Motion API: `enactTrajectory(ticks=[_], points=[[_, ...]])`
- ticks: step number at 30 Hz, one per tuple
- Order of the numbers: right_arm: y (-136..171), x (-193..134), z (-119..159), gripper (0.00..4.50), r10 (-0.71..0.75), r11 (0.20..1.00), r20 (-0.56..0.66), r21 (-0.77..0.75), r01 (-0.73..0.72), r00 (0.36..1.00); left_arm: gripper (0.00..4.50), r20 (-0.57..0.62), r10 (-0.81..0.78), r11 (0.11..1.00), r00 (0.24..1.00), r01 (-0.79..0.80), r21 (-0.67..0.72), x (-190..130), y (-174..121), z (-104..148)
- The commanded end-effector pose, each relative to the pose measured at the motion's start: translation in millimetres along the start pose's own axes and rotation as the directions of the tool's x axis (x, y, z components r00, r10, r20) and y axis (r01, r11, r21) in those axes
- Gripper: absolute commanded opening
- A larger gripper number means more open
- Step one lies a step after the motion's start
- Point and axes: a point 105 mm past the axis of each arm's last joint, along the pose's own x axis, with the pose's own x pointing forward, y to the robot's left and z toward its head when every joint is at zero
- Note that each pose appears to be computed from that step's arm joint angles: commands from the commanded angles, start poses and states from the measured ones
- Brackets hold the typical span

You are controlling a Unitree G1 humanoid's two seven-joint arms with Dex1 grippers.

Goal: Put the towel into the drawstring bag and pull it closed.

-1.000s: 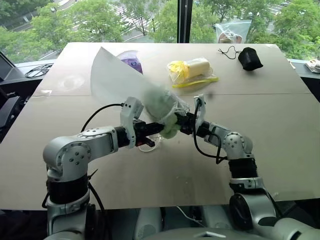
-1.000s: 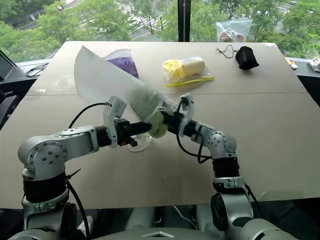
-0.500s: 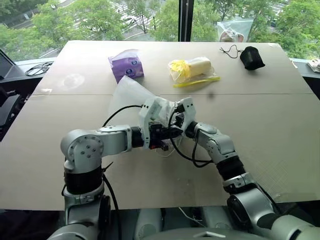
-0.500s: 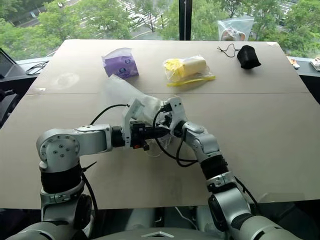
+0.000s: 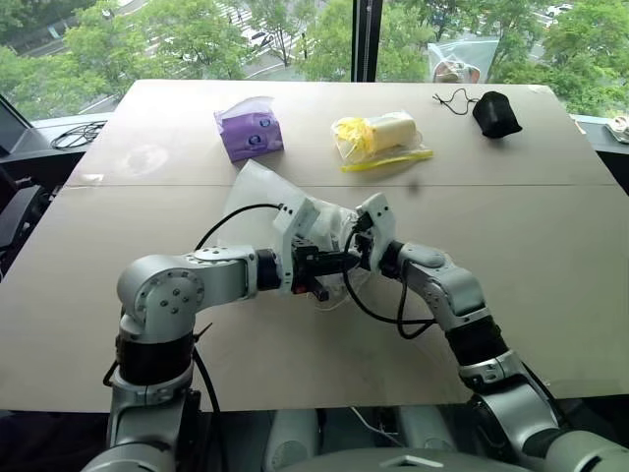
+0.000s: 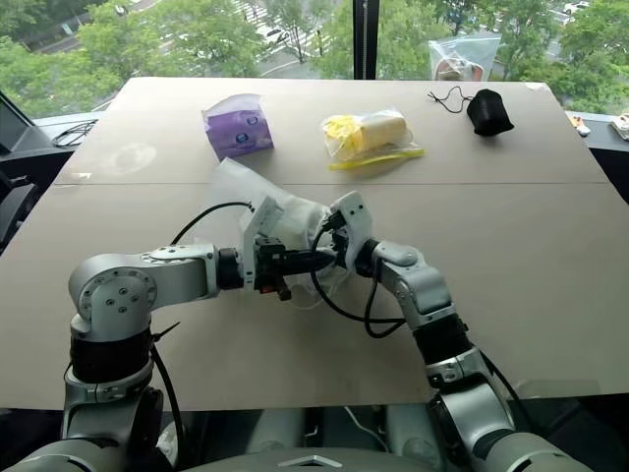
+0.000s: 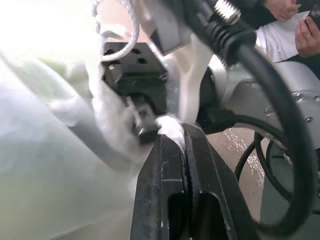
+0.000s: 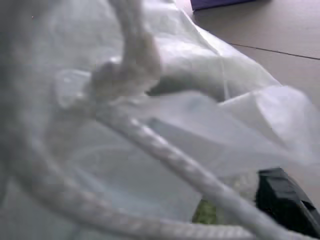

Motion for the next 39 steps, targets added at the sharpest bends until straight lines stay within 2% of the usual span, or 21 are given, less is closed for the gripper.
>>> enactTrajectory(ticks=[1,5,7,8,9,11,12,15,18,19,20,21,22,24,27,29,33,37,39], points=[[11,-30,21,2.34,0.066,0.996,0.013,-0.055,-0.065,0.998,0.0,0.071,0.121,0.992,0.99,-0.123,0.02,-14,22,14],[24,-38,11,2.34,0.127,0.99,-0.047,-0.048,-0.129,0.991,0.0,0.087,0.115,0.992,0.99,-0.119,0.041,-14,22,17],[28,-24,-5,1.81,0.13,0.988,-0.087,-0.069,-0.136,0.988,0.0,0.094,0.093,0.994,0.991,-0.098,0.054,-14,18,19],[33,-15,-11,1.41,0.143,0.985,-0.094,-0.085,-0.151,0.985,0.0,0.093,0.084,0.994,0.992,-0.091,0.063,-14,16,20],[35,-8,-15,1.15,0.15,0.984,-0.094,-0.086,-0.158,0.984,0.0,0.091,0.079,0.994,0.993,-0.085,0.07,-14,15,20],[37,15,-23,0.27,0.146,0.984,-0.086,-0.095,-0.154,0.986,0.0,0.087,0.068,0.993,0.994,-0.076,0.087,-13,12,20],[37,25,-27,0.07,0.138,0.984,-0.075,-0.106,-0.146,0.987,0.0,0.086,0.063,0.993,0.994,-0.072,0.097,-12,11,20],[31,33,-11,0.07,0.107,0.991,0.053,-0.088,-0.102,0.993,0.0,0.129,0.063,0.986,0.99,-0.082,0.147,-15,10,28],[23,7,5,0.07,0.114,0.984,0.092,-0.148,-0.1,0.989,0.0,0.108,0.129,0.963,0.986,-0.151,0.225,-26,28,28],[24,-8,8,0.63,0.132,0.975,0.075,-0.191,-0.116,0.988,0.0,0.067,0.154,0.944,0.986,-0.167,0.285,-31,36,23],[26,-20,10,0.83,0.148,0.963,0.05,-0.234,-0.132,0.988,0.0,0.034,0.17,0.923,0.985,-0.171,0.345,-35,42,19],[28,-32,11,1.2,0.153,0.95,0.015,-0.277,-0.143,0.988,0.0,0.012,0.179,0.902,0.984,-0.169,0.399,-38,47,17],[30,-44,14,1.7,0.15,0.941,-0.018,-0.305,-0.148,0.989,0.0,0.003,0.193,0.884,0.981,-0.175,0.434,-42,54,17],[32,-61,19,2.43,0.136,0.924,-0.068,-0.35,-0.151,0.988,0.0,0.017,0.21,0.862,0.978,-0.193,0.469,-45,64,22],[4,-61,24,2.43,-0.044,0.921,-0.091,-0.389,0.005,0.995,0.0,0.041,0.206,0.837,0.978,-0.197,0.51,-44,71,27],[-16,-47,13,2.43,-0.136,0.918,-0.138,-0.39,0.073,0.981,0.0,0.054,0.186,0.823,0.981,-0.186,0.537,-39,70,28],[-25,-12,-13,2.43,-0.114,0.963,-0.18,-0.262,0.064,0.977,0.0,0.072,0.17,0.808,0.983,-0.18,0.561,-33,67,29],[-54,1,-39,2.43,-0.18,0.947,-0.222,-0.303,0.107,0.958,0.0,0.103,0.181,0.786,0.978,-0.207,0.583,-39,68,34],[-61,2,-42,2.43,-0.189,0.944,-0.214,-0.307,0.118,0.958,0.0,0.13,0.182,0.779,0.975,-0.224,0.586,-42,67,39]])
